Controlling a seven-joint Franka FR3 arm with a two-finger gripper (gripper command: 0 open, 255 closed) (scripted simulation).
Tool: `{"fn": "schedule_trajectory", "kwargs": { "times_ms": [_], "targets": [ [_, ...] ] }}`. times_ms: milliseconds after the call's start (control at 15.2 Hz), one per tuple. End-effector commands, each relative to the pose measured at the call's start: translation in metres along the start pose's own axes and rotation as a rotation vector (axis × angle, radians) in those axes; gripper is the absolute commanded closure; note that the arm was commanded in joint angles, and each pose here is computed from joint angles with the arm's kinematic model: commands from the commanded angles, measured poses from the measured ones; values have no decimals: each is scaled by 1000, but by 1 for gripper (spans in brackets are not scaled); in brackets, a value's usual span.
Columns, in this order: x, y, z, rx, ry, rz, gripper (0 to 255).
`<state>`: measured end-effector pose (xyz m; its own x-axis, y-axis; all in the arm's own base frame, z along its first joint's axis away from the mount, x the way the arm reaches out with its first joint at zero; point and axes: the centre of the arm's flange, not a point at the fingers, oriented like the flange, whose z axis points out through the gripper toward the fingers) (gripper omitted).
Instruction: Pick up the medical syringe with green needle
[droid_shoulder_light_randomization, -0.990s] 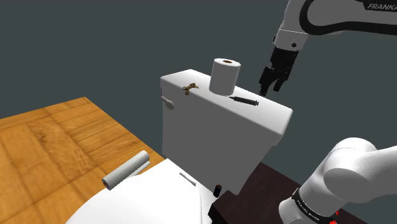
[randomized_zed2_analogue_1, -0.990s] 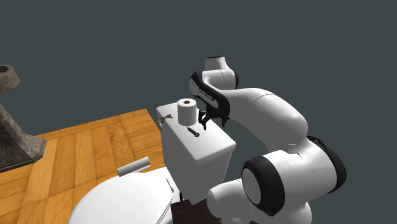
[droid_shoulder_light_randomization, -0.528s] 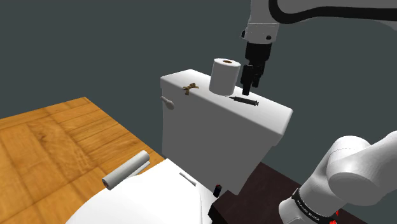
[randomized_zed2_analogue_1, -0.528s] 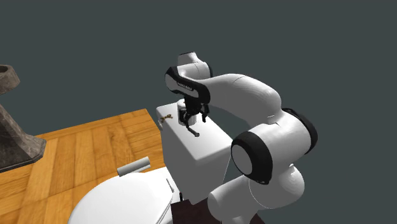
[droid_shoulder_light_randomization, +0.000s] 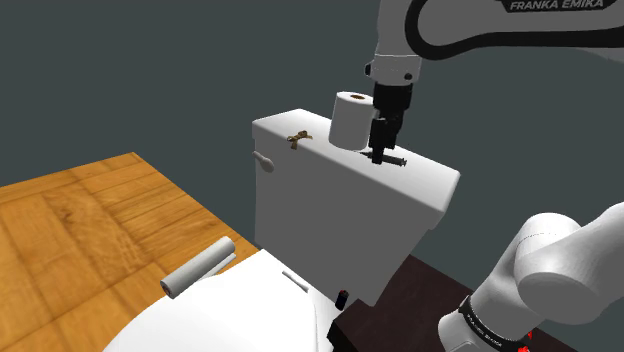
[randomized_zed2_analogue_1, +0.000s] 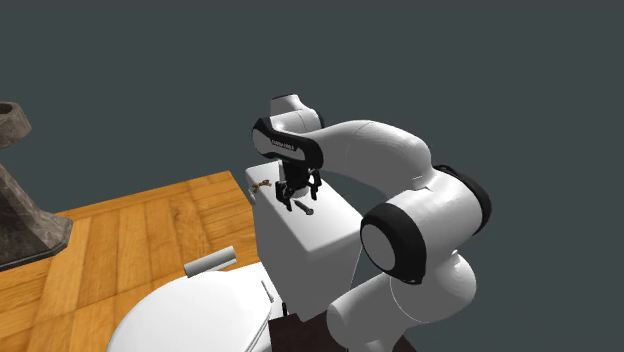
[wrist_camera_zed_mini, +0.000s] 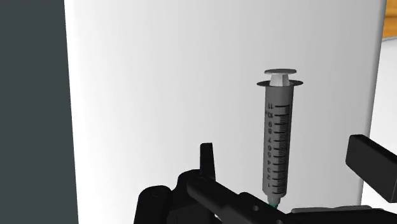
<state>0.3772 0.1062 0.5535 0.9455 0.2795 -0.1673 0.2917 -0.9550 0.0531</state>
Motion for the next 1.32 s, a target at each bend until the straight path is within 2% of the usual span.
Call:
{"fn": "schedule_trajectory", "kwargs": {
  "times_ms": [0,66,132,726,1254],
  "targets": [
    [2,0,9,0,0,0,0],
    [2,0,9,0,0,0,0],
    [3,0,9,0,0,0,255],
    [2,0,9,0,0,0,255],
    [-5,2,-32,0,0,0,255]
  ]
}}
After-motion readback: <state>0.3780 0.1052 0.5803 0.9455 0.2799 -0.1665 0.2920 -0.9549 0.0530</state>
